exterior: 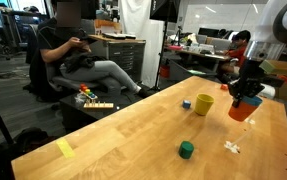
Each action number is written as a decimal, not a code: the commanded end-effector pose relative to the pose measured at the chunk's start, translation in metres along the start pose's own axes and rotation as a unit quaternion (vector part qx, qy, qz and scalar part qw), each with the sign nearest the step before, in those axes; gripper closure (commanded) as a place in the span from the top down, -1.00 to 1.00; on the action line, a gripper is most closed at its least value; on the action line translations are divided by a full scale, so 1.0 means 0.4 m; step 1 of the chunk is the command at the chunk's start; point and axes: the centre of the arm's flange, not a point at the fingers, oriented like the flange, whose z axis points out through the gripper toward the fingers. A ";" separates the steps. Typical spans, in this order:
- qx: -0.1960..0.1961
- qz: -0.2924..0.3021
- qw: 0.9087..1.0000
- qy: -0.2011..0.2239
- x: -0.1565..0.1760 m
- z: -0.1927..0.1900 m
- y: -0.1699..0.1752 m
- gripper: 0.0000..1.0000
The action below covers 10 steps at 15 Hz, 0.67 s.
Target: Stack the three cups
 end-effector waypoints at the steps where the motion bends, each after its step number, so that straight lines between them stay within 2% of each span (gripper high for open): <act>1: 0.001 0.004 1.000 0.005 0.023 -0.118 -0.051 -0.96; 10: 0.030 0.004 0.999 0.011 0.134 -0.274 -0.152 -0.96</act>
